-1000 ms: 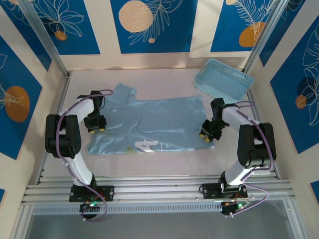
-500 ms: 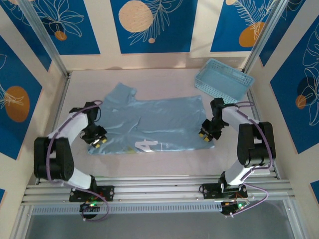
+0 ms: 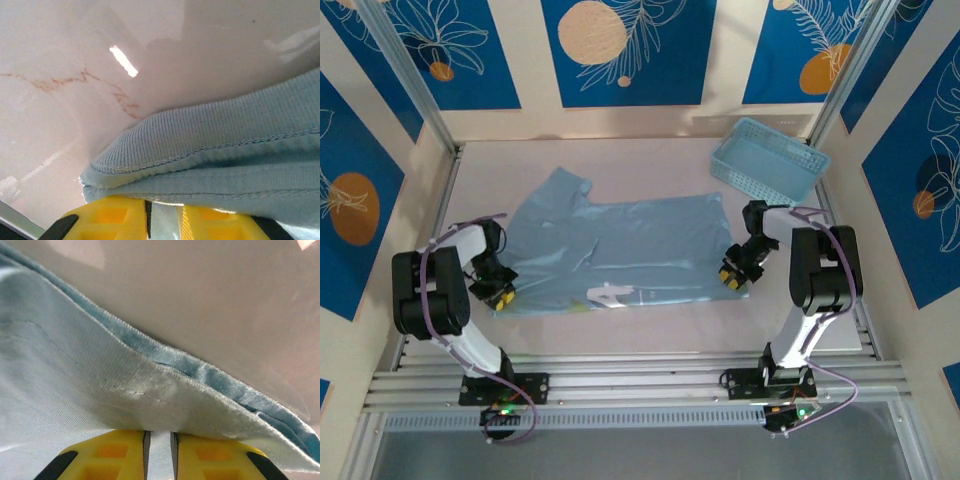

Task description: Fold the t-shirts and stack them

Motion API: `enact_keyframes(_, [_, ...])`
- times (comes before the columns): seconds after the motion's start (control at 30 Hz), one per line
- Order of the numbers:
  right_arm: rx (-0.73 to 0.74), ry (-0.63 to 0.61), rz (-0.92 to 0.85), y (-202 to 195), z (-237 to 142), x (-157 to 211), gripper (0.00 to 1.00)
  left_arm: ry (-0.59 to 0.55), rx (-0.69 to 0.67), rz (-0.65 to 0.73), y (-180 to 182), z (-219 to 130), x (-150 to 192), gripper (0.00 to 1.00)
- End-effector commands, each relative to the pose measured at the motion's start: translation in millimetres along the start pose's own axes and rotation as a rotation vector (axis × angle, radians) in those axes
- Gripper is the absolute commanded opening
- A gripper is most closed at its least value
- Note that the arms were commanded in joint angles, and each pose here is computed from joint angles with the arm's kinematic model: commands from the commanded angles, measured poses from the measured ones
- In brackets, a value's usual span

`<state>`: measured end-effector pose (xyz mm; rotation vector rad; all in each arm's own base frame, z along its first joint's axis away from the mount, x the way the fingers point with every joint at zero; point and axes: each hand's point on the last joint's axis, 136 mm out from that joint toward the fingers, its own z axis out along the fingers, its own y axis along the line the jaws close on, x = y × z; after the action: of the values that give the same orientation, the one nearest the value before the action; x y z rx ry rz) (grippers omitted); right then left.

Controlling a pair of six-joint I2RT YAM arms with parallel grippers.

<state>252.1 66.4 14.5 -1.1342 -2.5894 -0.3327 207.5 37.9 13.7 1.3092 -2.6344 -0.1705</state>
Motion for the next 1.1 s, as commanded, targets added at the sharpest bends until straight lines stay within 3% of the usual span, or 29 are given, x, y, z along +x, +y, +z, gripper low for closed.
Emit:
enact_keyframes(0.0, [0.13, 0.04, 0.07, -29, 13, 14, 0.22, 0.032, -0.107, -0.024, 30, 14, 13, 0.22])
enact_keyframes(0.3, [0.181, 0.041, 0.161, -65, 8, 56, 0.26, 0.038, -0.104, -0.141, 67, 8, 40, 0.26])
enact_keyframes(0.47, [0.084, -0.091, 0.097, -38, -25, 41, 0.27, -0.051, -0.003, -0.161, 50, -28, 15, 0.31])
enact_keyframes(0.63, [-0.194, -0.343, -0.245, 51, -85, 1, 0.42, -0.234, 0.289, -0.034, -45, -105, -42, 0.4])
enact_keyframes(0.83, [-0.154, -0.434, -0.432, 117, -96, -58, 0.44, -0.301, 0.493, 0.268, -179, -149, -78, 0.44])
enact_keyframes(0.93, [-0.118, -0.449, -0.428, 136, -93, -82, 0.45, -0.359, 0.482, 0.4, -226, -159, -92, 0.47])
enact_keyframes(1.07, [-0.097, -0.461, -0.419, 150, -88, -95, 0.46, -0.412, 0.489, 0.475, -269, -159, -112, 0.49])
